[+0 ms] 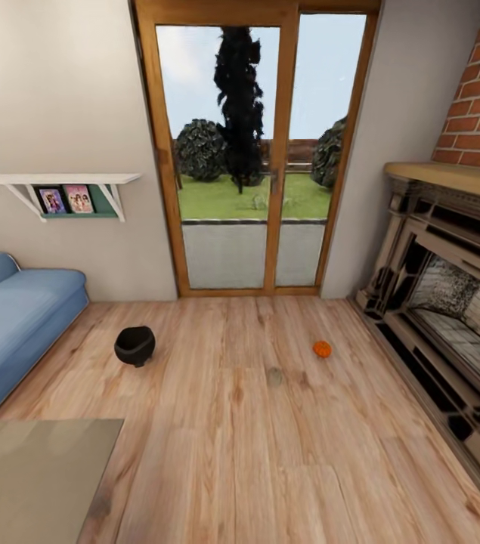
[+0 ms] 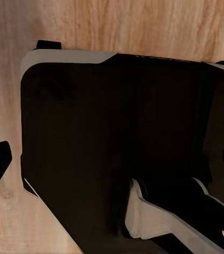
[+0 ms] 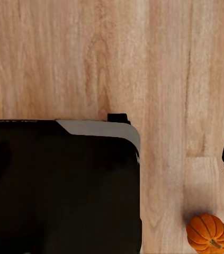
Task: Place each of the two pumpkins and all three candles from the living room inside a cabinet in the living room (use any cabinet), then make sure every cabinet is closed, and position the cauldron so it is next to a table in the living room.
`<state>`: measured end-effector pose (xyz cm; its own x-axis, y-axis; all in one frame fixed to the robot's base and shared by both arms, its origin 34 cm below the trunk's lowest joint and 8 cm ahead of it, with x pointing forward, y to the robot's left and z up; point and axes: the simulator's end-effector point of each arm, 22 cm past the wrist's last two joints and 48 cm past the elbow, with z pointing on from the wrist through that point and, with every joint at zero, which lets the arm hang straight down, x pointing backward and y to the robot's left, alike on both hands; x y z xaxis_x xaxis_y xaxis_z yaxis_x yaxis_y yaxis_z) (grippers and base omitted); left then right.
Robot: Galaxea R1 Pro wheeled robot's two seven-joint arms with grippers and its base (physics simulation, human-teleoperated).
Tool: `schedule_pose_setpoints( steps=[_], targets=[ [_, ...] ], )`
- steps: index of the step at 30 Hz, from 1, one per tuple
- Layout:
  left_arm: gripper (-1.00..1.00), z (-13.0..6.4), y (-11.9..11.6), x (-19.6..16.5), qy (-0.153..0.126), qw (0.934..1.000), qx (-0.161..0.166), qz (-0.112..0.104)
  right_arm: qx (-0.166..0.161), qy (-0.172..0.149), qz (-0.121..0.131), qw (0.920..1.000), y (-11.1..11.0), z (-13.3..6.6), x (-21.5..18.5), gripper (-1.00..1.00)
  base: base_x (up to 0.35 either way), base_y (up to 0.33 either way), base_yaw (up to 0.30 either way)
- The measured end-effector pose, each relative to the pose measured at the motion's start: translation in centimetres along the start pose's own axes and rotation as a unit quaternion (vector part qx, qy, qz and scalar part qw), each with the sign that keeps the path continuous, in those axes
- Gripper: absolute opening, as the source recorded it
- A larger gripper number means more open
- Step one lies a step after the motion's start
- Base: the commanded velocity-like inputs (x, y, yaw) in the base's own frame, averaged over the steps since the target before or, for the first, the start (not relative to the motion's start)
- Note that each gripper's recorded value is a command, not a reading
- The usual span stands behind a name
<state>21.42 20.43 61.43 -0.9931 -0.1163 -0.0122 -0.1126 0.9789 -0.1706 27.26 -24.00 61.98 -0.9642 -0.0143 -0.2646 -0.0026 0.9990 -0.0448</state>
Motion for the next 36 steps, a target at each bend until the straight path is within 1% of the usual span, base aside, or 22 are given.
schedule_pose_setpoints(
  steps=[17,36],
  targets=[
    [1.0,0.0,-0.01,-0.04,0.0,1.0,0.0,0.0,0.0,0.0,0.0,1.0,0.0,0.0,0.0,1.0,0.329,-0.093,0.0],
    [1.0,0.0,0.0,-0.03,0.0,1.0,0.0,0.0,0.0,0.0,0.0,1.0,0.0,0.0,0.0,1.0,0.311,-0.143,0.0]
  ],
)
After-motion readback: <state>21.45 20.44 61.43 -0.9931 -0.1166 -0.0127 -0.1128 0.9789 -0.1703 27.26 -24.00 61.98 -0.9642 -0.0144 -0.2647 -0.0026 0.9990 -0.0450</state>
